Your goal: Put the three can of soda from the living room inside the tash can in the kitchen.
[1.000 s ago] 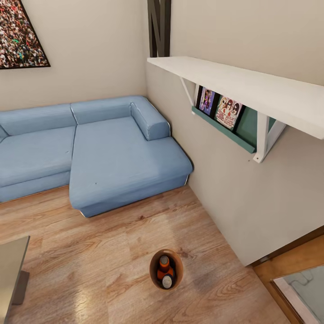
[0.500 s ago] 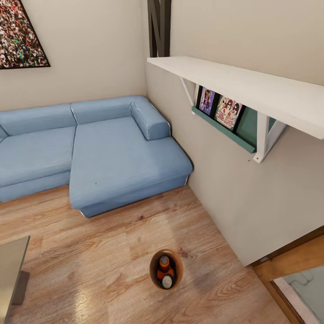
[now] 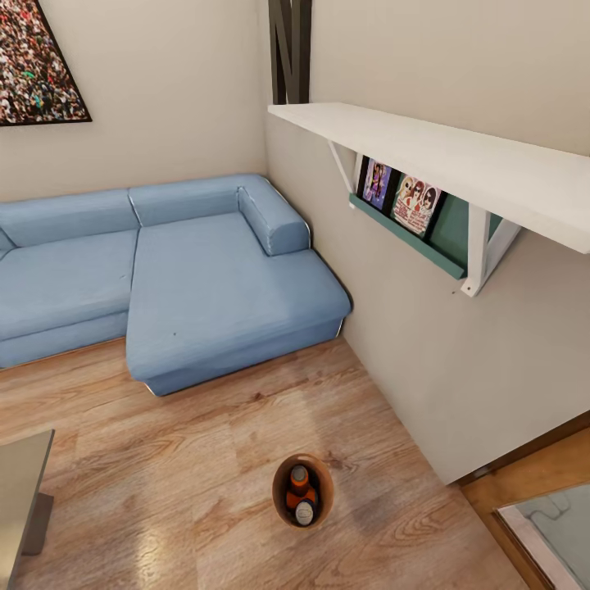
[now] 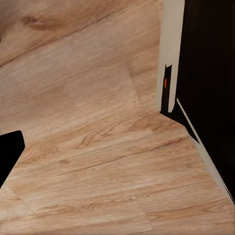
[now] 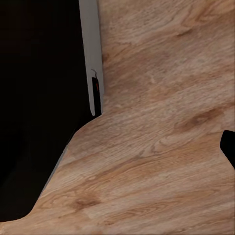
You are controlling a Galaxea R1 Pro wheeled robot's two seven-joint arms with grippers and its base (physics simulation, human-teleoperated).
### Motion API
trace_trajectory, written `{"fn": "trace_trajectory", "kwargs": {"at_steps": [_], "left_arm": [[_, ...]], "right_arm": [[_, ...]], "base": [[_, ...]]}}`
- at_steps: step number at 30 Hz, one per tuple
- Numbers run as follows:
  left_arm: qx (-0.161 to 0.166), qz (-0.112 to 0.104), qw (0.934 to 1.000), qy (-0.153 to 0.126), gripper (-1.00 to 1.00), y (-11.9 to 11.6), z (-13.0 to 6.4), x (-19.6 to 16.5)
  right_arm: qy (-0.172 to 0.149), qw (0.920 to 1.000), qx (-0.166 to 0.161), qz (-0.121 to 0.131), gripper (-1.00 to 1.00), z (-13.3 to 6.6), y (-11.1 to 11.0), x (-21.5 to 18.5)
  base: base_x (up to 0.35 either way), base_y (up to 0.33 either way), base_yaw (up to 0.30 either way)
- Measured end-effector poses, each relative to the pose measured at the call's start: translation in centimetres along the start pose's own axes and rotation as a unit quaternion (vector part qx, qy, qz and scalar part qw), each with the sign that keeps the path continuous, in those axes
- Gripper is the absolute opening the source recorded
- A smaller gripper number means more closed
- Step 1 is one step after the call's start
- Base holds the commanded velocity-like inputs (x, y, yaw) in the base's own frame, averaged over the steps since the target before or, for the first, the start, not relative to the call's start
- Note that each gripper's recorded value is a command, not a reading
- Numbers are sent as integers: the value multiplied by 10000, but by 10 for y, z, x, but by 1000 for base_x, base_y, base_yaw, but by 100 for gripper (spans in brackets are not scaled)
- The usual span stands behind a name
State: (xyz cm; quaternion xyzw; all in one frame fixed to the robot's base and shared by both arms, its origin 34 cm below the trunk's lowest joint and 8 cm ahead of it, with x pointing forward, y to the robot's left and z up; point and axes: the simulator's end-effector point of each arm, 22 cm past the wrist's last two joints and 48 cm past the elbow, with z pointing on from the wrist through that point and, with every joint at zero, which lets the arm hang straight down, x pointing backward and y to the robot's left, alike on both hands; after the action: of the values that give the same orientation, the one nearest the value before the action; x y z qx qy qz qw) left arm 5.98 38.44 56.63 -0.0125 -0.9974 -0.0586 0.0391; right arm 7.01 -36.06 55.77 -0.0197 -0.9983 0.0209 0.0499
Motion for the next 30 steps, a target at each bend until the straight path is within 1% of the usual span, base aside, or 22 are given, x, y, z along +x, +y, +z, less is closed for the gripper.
{"fn": "trace_trajectory", "kwargs": {"at_steps": [9, 30], "left_arm": [[0, -1, 10000, 0, 100, 0, 0, 0], [0, 0, 10000, 0, 100, 0, 0, 0]], "right_arm": [[4, 9999, -125, 44, 100, 2, 20, 1], [0, 9998, -204, 80, 100, 3, 34, 1]], "base": [[0, 0, 0], [0, 0, 0]]}}
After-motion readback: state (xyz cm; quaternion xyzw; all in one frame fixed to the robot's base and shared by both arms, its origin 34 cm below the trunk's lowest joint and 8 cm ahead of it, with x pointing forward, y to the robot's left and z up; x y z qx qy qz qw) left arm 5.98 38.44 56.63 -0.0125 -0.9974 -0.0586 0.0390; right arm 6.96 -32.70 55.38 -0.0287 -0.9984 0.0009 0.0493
